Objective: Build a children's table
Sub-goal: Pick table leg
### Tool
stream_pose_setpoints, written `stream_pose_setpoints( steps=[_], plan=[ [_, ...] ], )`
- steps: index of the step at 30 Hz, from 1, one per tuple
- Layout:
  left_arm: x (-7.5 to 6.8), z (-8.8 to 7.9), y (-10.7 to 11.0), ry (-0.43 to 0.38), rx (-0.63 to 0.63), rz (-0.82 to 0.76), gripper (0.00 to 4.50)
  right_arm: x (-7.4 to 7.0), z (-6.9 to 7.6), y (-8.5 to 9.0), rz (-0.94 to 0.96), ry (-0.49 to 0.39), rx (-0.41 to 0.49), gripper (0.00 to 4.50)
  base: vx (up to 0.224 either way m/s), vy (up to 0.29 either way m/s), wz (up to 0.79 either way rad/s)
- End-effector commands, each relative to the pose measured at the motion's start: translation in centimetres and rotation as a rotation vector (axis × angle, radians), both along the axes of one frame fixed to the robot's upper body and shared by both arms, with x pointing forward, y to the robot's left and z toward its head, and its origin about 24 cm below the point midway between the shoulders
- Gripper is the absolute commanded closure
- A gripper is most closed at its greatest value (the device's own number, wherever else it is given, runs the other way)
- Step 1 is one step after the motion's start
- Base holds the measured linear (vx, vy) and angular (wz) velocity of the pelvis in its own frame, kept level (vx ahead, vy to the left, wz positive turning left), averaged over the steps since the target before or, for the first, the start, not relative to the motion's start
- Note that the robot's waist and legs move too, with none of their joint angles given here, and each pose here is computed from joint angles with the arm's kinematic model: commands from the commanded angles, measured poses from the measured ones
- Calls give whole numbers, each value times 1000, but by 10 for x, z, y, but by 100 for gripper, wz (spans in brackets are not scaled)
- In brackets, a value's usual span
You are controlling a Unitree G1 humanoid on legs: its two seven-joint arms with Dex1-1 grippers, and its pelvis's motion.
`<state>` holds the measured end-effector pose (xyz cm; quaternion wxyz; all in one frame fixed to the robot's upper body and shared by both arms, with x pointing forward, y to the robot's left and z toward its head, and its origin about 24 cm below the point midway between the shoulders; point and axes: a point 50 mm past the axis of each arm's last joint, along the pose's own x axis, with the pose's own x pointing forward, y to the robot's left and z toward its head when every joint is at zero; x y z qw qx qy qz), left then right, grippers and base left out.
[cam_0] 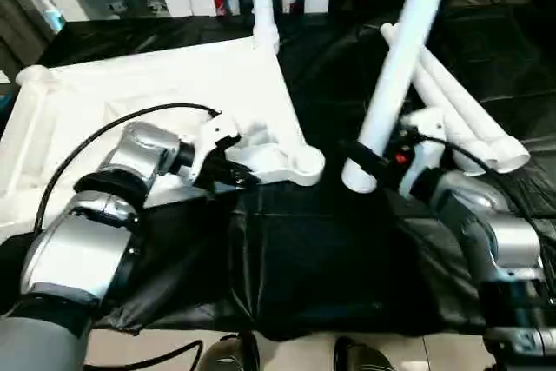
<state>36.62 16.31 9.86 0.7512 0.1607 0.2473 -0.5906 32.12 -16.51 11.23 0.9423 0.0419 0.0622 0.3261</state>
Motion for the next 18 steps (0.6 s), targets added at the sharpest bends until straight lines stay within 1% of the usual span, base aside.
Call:
stream_pose_setpoints(
  steps=[1,3,5,7,8,10,11,12,13,14,15,16,18],
  plan=[
    [-11,-21,-2,93,-26,-5,450,1,3,7,43,-12,4,259,0,0,0],
    [-13,-26,-9,79,-42,11,450,2,5,11,60,-20,7,259,0,0,0],
    [-17,-27,-14,88,-68,18,450,2,5,13,68,-23,7,259,0,0,0],
    [-23,-30,-19,75,-70,7,450,2,6,14,74,-26,8,259,0,0,0],
    [-23,-31,-19,75,-70,7,450,2,6,14,75,-26,8,259,0,0,0],
    [-38,-37,-33,53,-69,2,450,3,6,16,84,-30,9,259,0,0,0],
    [-39,-37,-34,51,-70,2,450,3,6,16,85,-31,9,259,0,0,0],
    [-51,-39,-45,43,-88,8,450,4,6,17,89,-34,10,259,0,0,0],
    [-51,-39,-45,43,-89,9,450,4,6,17,89,-34,10,259,0,0,0],
    [-55,-39,-49,43,-96,12,450,4,6,18,90,-35,11,259,0,0,0],
    [-60,-41,-53,40,-102,14,450,4,6,18,91,-36,12,259,0,0,0],
    [-67,-43,-59,24,-97,25,450,4,6,19,93,-36,14,259,0,0,0],
    [-70,-44,-61,2,-92,39,450,3,5,19,97,-35,15,259,0,0,0]
  ],
)
